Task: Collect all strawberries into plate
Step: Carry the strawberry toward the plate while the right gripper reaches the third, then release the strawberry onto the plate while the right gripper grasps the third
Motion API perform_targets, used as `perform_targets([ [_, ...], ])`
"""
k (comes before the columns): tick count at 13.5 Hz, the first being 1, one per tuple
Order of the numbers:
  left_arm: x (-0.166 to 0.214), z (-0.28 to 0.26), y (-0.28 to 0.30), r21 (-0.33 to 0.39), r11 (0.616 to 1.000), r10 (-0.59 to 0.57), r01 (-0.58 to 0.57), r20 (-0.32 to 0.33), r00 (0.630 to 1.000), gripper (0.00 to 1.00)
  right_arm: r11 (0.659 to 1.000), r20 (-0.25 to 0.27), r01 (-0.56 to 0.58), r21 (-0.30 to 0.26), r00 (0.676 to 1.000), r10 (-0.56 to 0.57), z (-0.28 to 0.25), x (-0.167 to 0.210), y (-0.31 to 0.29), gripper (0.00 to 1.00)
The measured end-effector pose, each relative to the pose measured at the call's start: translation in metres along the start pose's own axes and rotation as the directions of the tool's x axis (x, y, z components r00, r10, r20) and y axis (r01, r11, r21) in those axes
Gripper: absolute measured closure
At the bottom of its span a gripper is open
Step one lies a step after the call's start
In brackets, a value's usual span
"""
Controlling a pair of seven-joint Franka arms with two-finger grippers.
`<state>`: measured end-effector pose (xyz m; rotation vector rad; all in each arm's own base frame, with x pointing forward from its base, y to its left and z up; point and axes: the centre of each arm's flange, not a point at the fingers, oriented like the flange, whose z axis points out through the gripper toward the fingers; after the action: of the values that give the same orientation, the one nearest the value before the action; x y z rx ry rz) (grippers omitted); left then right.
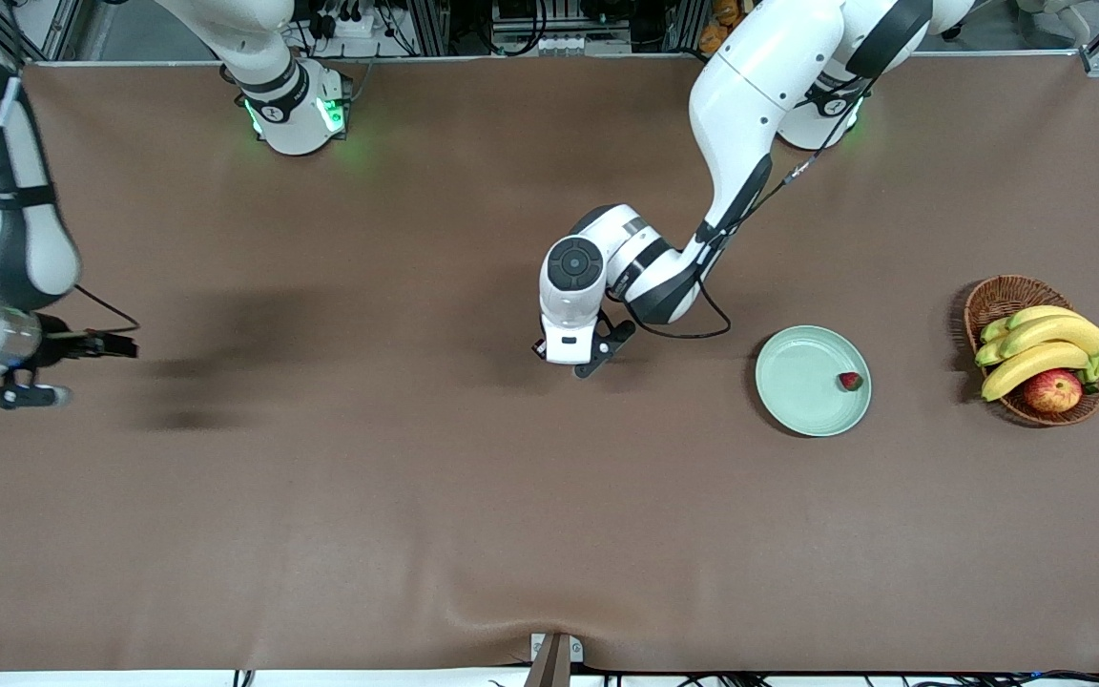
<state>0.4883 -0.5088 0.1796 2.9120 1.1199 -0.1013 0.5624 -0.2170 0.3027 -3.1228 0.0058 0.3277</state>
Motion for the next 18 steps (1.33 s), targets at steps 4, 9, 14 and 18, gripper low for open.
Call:
perform_targets([
  [4,0.048,-0.033,0.001,0.005,1.000,0.015,-0.015,-0.043,0.999,0.67,0.999,0.015,-0.042,0.018,0.999,0.042,0.029,-0.029,0.072,0.00],
  [9,0.160,-0.118,-0.046,0.102,0.987,0.127,-0.121,-0.053,0.991,0.67,0.999,-0.039,-0.039,0.000,0.998,0.039,0.071,-0.024,0.099,0.00],
  [14,0.281,-0.105,-0.147,0.187,0.958,0.224,-0.219,-0.008,0.975,0.67,1.000,-0.041,0.011,0.013,0.999,-0.011,0.116,-0.021,0.109,0.00],
  [18,0.326,-0.055,-0.205,0.142,0.953,0.275,-0.269,-0.026,0.961,0.67,0.999,-0.026,0.023,0.023,0.999,-0.022,0.132,-0.025,0.116,0.00],
])
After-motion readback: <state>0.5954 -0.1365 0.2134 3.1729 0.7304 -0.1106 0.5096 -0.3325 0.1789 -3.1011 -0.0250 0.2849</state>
